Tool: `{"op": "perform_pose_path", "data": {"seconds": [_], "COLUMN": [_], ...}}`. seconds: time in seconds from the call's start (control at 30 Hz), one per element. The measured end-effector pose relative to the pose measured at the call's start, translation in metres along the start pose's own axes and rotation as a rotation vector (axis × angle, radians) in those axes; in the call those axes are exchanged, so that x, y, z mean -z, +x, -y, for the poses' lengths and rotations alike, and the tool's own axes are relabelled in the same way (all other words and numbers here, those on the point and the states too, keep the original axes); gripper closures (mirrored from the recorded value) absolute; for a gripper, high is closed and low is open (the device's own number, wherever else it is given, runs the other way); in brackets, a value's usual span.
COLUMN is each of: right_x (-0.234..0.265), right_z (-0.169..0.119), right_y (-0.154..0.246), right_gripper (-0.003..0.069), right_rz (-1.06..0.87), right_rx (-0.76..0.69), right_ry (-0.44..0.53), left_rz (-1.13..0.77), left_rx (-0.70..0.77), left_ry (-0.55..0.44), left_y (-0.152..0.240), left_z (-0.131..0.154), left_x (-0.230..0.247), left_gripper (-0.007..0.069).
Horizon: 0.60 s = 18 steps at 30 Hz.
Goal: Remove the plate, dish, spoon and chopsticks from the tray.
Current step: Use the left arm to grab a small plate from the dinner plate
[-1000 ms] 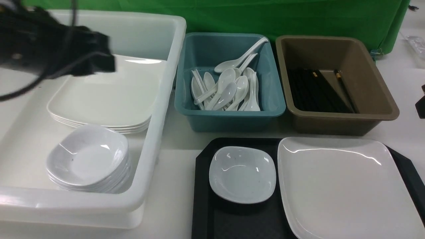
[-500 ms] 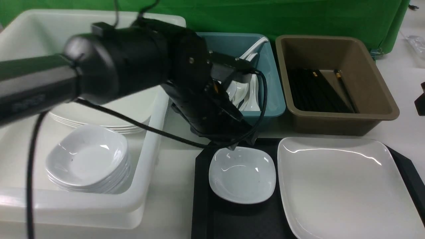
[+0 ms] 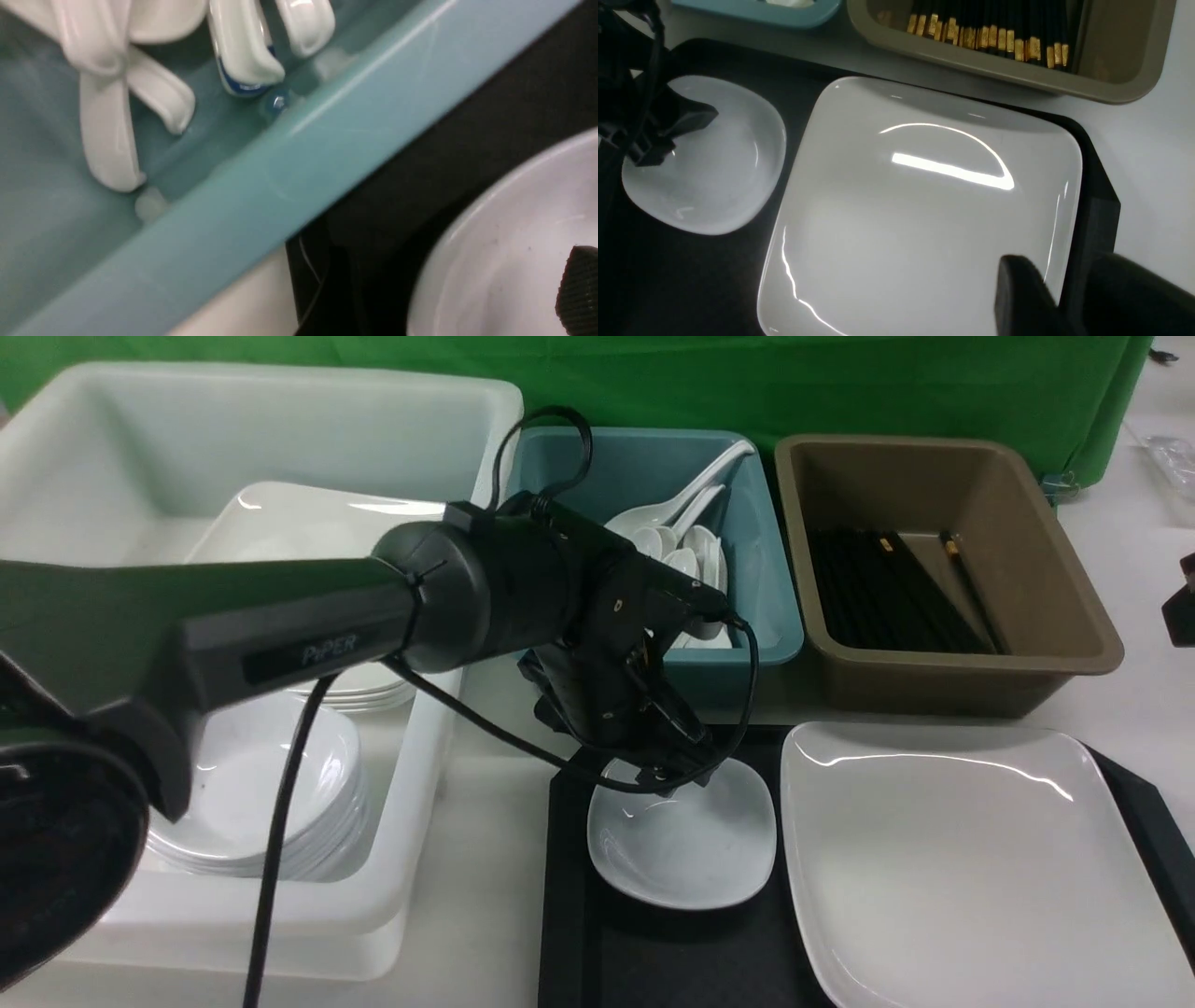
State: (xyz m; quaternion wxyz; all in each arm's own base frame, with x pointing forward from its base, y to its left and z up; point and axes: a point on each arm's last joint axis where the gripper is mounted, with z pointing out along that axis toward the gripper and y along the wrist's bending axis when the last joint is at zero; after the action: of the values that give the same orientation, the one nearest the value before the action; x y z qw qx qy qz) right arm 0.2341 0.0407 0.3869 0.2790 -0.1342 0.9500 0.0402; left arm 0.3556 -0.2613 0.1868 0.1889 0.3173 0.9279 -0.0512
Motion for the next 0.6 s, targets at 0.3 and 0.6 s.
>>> {"op": "perform_pose_path", "data": {"seconds": [0.3,0.6], "right_x": [0.0,0.0], "right_z": [0.0,0.0], "right_y": [0.0,0.0], "right_gripper": [0.0419,0.0419], "right_rz": [0.0,0.001], "right_rx": [0.0,0.001], "right_ry": [0.0,0.0], "left_rz": [-0.011,-0.059], "left_rx": [0.008,0.04], "left_ry": [0.001,0.032], "left_y": [0.001,0.006], "left_z": [0.0,0.003], "left_x": [-0.012,-0.018], "left_gripper": [0.0058,0.0133]}}
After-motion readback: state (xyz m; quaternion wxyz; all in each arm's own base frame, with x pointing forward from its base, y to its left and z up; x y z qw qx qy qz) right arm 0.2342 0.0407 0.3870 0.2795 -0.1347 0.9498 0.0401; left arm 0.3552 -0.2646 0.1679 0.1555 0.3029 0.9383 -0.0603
